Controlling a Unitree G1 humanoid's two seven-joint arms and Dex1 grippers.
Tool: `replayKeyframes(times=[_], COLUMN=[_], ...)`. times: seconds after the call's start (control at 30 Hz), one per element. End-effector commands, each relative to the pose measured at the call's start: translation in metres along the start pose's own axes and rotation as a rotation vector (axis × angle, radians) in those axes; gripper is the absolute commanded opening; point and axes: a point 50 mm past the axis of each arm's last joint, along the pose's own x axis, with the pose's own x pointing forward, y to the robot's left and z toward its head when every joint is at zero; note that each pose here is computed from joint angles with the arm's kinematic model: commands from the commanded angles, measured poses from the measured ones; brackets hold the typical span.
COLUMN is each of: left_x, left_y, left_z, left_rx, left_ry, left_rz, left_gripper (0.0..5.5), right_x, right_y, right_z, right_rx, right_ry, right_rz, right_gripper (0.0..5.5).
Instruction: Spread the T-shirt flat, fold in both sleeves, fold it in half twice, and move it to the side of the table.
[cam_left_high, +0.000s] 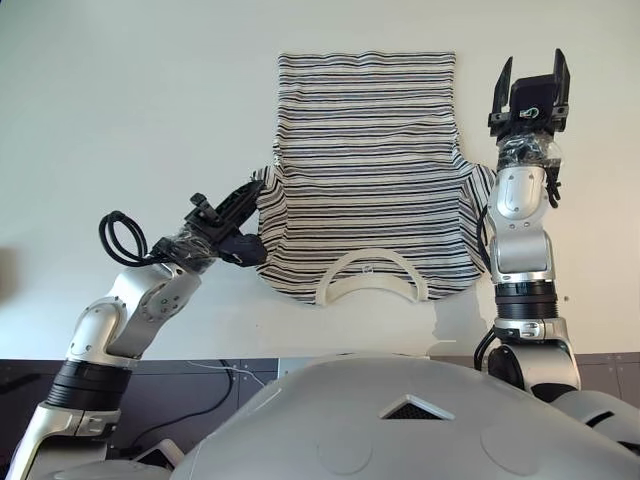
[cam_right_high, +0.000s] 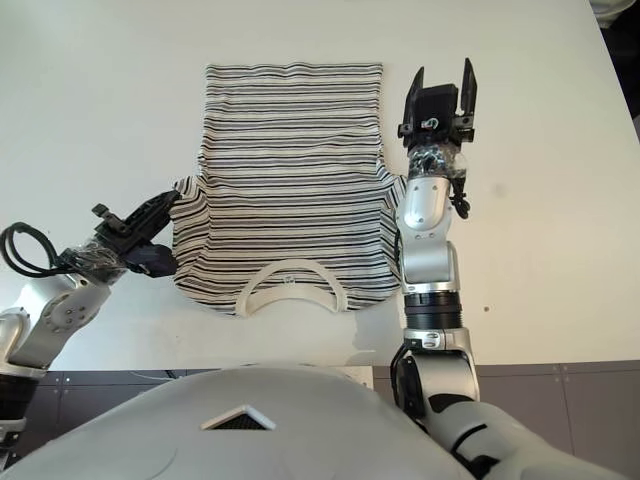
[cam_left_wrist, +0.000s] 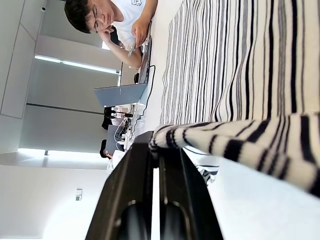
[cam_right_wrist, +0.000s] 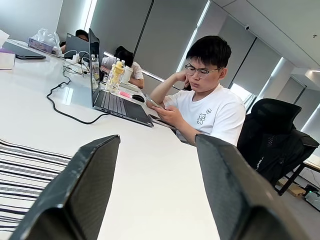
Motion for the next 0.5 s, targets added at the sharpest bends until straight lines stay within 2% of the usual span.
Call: replayKeyframes(times=[0.03, 0.33, 0.5], left_x=[0.013, 0.036, 0.042], left_y=[-0.009, -0.018, -0.013], left_z=[0.019, 0.031, 0.041], left_rx=[-0.055, -0.117, -0.146], left_ry=[-0.095, -0.108, -0.116], left_rz=[-0.047, -0.12, -0.14], left_gripper=[0.12, 0.12, 0.79], right_x=[0.007, 0.01, 0.011], right_y=[-0.009, -0.004, -0.005], right_z=[0.0, 0.001, -0.001], right_rx=[-0.019, -0.035, -0.046], right_ry=[-0.005, -0.01, -0.01], right_rz=[-0.001, 0.061, 0.082], right_gripper=[2.75, 2.75, 2.75])
